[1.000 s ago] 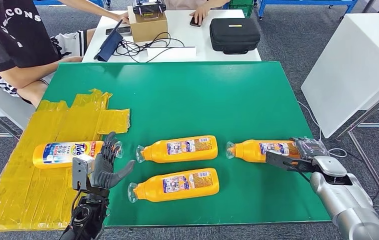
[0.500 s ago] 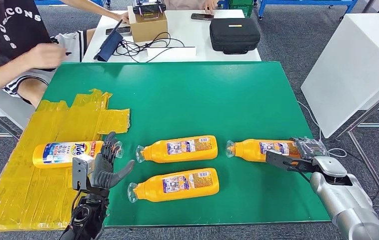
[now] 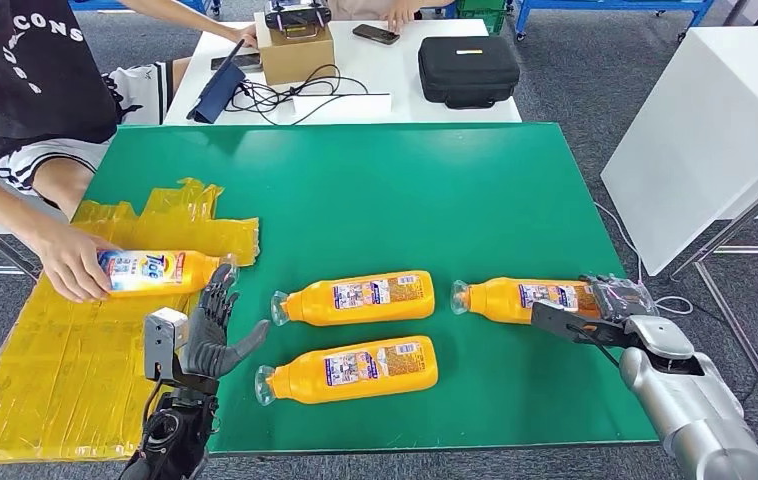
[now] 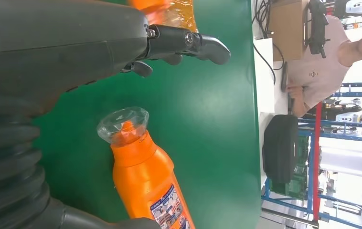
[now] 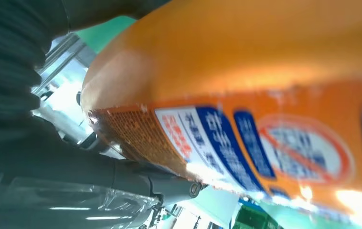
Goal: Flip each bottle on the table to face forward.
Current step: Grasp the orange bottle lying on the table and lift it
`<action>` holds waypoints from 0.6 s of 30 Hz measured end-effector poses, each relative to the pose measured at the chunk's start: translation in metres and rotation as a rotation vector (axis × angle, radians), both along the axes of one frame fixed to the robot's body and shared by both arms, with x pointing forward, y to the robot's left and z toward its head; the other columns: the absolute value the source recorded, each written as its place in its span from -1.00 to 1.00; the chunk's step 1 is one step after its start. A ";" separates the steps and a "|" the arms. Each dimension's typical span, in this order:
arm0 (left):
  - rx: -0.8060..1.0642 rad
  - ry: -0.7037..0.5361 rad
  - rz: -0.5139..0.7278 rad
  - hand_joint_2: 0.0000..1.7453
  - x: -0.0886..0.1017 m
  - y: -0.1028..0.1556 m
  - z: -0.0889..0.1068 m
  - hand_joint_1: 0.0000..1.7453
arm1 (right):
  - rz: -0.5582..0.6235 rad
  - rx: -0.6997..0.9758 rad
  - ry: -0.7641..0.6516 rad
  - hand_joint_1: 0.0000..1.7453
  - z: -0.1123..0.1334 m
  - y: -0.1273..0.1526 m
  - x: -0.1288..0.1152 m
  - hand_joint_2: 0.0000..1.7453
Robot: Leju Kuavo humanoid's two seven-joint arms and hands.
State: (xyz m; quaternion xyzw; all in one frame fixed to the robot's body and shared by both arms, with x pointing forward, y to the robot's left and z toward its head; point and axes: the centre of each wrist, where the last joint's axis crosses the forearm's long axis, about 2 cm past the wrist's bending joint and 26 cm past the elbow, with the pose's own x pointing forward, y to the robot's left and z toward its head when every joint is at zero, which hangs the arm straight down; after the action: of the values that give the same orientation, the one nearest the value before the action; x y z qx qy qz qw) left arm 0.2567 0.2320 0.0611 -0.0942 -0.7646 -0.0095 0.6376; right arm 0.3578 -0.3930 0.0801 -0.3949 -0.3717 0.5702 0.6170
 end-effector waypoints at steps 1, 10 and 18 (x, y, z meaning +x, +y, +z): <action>0.000 0.000 0.001 1.00 0.000 0.000 0.000 -1.00 | 0.002 0.035 -0.023 1.00 -0.002 0.001 -0.002 1.00; -0.003 0.003 0.021 1.00 -0.009 0.008 0.001 -1.00 | -0.036 0.412 -0.241 1.00 -0.024 0.035 -0.039 1.00; 0.009 -0.005 0.023 1.00 -0.008 0.011 0.006 -1.00 | -0.061 0.519 -0.313 1.00 -0.033 0.051 -0.068 1.00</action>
State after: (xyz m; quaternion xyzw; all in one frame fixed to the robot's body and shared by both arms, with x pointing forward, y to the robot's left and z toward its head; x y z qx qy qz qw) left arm 0.2487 0.2427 0.0675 -0.0825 -0.7671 -0.0056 0.6361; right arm 0.2899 -0.3421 0.0472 -0.3182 -0.5836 0.3694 0.6494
